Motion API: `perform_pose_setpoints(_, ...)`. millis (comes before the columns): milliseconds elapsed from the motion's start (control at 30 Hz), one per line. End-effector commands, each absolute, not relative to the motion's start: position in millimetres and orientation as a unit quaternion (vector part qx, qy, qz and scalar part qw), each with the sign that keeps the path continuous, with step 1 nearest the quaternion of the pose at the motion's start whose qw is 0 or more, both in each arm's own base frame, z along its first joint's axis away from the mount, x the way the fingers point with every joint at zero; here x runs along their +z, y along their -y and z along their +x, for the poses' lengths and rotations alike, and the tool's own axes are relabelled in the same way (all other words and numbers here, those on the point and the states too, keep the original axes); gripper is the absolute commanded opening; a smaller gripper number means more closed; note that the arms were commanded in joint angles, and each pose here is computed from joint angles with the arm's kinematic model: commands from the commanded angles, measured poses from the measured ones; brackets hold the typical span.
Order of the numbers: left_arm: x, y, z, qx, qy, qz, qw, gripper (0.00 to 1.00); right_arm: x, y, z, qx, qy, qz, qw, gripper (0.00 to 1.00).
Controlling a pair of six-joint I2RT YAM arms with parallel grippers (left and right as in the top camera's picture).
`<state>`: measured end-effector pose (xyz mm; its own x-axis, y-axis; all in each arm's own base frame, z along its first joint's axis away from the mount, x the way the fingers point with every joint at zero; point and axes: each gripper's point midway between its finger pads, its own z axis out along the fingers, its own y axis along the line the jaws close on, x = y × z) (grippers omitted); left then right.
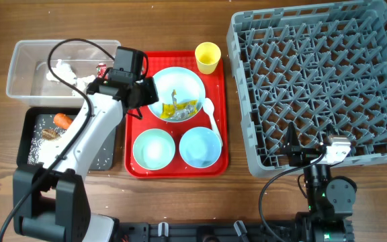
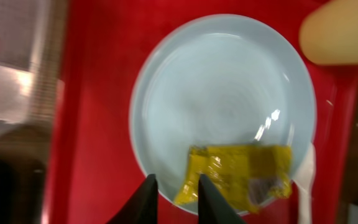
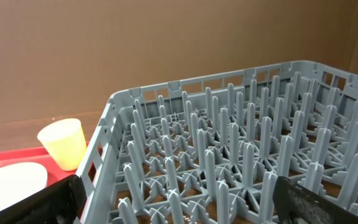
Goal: Sort waste into correct bins and load items into the dishwasher rack
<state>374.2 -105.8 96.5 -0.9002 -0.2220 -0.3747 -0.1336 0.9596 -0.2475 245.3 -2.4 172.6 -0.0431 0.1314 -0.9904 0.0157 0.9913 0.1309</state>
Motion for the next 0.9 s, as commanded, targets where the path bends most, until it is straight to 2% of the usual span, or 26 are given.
perform_pose_setpoints(0,90,141,362,-0.176,-0.969,-0.067,0.16,0.18,171,0,246,0.049,-0.722,0.049,0.688,1.0)
perform_pose_setpoints(333,37,172,346,-0.161,-0.982,-0.033,0.096,0.2,171,0,246,0.049,-0.722,0.049,0.688,1.0)
perform_pose_setpoints(533,33,179,344,-0.149,-0.984,-0.019,0.098,0.2,171,0,246,0.049,-0.722,0.049,0.688,1.0)
perform_pose_setpoints(733,31,169,351,-0.118,-0.986,-0.022,0.118,0.32,171,0,246,0.049,-0.722,0.049,0.688,1.0)
perform_pose_setpoints(867,34,173,359,-0.119,-0.982,0.03,0.141,0.47,171,0,246,0.049,-0.722,0.049,0.688,1.0)
